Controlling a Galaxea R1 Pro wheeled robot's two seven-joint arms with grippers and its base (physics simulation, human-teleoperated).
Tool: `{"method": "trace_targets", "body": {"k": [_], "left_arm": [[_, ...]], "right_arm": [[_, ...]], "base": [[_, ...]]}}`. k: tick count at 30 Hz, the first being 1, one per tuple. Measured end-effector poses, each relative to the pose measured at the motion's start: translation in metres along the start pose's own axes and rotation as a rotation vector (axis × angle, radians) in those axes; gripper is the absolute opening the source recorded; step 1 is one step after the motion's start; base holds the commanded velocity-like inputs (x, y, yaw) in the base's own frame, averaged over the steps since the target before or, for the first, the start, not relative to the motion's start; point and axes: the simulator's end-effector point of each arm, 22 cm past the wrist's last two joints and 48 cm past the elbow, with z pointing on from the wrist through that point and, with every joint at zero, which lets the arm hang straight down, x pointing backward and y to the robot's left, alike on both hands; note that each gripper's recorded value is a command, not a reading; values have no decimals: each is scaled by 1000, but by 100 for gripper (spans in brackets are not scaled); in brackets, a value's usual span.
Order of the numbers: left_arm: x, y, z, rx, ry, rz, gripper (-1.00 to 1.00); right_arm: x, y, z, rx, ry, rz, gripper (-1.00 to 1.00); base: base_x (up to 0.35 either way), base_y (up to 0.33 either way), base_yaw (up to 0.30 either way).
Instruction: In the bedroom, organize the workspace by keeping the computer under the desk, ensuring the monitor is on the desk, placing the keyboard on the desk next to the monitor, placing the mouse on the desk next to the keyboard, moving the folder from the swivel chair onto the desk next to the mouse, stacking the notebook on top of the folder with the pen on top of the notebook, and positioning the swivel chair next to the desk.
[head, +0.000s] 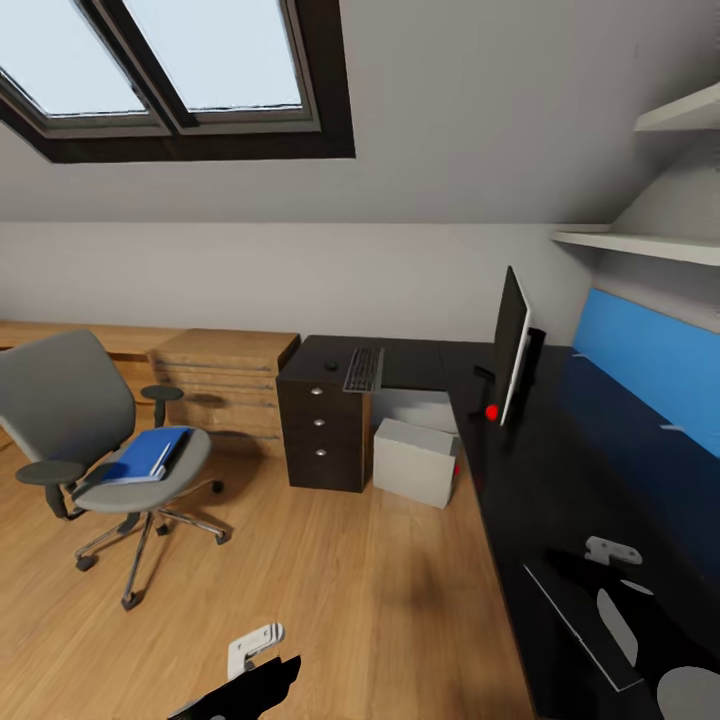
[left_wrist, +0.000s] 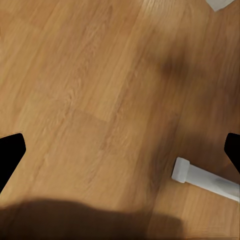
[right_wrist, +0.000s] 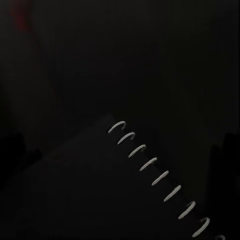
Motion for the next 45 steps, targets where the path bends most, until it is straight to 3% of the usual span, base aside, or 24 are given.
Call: {"method": "trace_targets", "body": {"k": [45], "left_arm": [[7,-10,0,15,4,24,100]], "right_arm": [[0,0,0,0,-1,0,100]], "base": [[-124,-21,0]]}}
